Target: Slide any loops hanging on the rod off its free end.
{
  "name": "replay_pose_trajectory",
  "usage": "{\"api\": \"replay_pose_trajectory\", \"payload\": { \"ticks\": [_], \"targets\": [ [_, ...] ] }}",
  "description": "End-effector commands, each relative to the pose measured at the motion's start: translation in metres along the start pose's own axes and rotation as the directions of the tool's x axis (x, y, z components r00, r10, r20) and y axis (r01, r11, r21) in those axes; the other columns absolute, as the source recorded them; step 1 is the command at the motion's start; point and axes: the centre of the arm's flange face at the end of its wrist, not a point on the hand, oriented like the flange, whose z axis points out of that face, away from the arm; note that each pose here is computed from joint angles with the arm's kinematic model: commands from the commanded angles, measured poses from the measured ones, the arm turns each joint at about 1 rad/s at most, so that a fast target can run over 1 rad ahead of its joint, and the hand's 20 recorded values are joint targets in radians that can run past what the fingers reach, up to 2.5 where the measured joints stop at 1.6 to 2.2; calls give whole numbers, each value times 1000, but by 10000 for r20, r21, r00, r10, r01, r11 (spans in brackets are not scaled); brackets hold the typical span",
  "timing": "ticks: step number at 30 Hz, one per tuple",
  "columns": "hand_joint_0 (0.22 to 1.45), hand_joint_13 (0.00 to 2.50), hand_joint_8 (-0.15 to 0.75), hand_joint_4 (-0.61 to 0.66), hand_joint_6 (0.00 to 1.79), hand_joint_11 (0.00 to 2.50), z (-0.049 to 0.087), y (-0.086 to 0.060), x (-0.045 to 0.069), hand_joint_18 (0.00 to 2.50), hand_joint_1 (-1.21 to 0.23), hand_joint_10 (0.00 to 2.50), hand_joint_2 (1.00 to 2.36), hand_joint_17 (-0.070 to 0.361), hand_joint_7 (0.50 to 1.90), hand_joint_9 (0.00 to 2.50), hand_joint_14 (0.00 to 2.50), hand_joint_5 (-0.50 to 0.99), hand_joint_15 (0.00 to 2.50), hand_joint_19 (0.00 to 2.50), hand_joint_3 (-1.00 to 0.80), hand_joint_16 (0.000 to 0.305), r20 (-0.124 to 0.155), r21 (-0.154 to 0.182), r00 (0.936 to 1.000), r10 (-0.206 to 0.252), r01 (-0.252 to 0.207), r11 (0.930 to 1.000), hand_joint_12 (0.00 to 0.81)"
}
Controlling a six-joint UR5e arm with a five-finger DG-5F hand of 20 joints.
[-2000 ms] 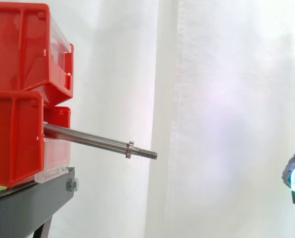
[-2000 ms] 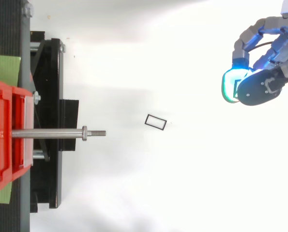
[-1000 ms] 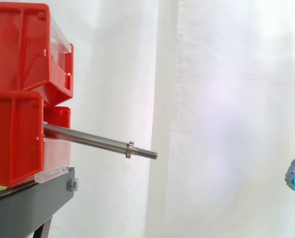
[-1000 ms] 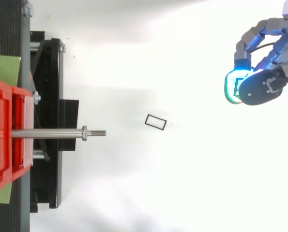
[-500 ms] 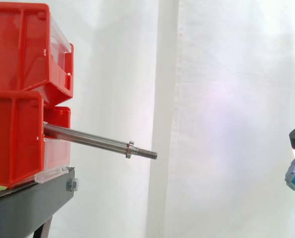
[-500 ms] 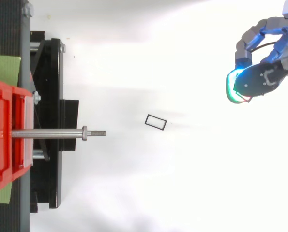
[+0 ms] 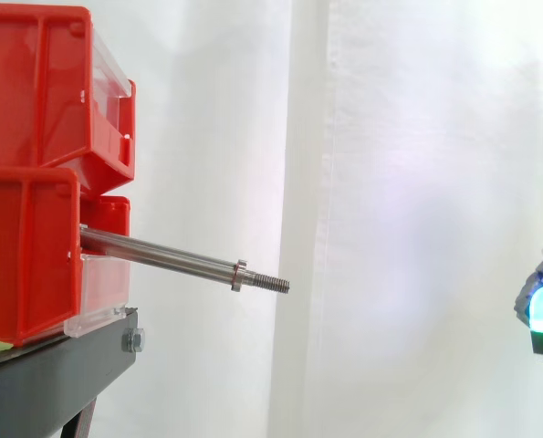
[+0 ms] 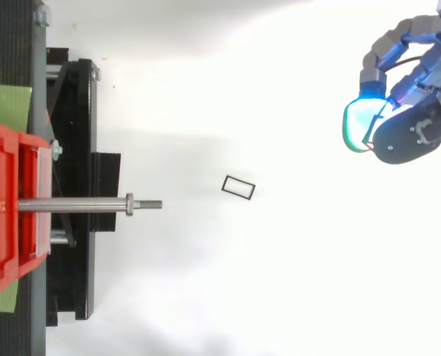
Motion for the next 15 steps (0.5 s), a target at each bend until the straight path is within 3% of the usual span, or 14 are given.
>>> {"api": "replay_pose_trajectory", "payload": {
  "ticks": [1, 5, 15],
  "targets": [
    [650, 590, 254, 111, 915, 345, -7, 6, -1, 647, -889, 14, 1010, 106, 826, 759, 7, -192, 188, 425, -346, 47, 20, 153, 10000, -6, 5, 9999, 348],
    [655, 589, 256, 100, 909, 351, -11, 4, -2, 648, -880, 14, 1007, 105, 830, 771, 7, -185, 189, 431, -400, 47, 8, 460, 10000, -15, 15, 9989, 345],
    [597, 612, 267, 87, 881, 325, -11, 4, -3, 648, -652, 11, 1001, 102, 914, 867, 7, -143, 193, 460, -482, 45, 35, 460, 10000, -6, 4, 9989, 336]
  ]
}}
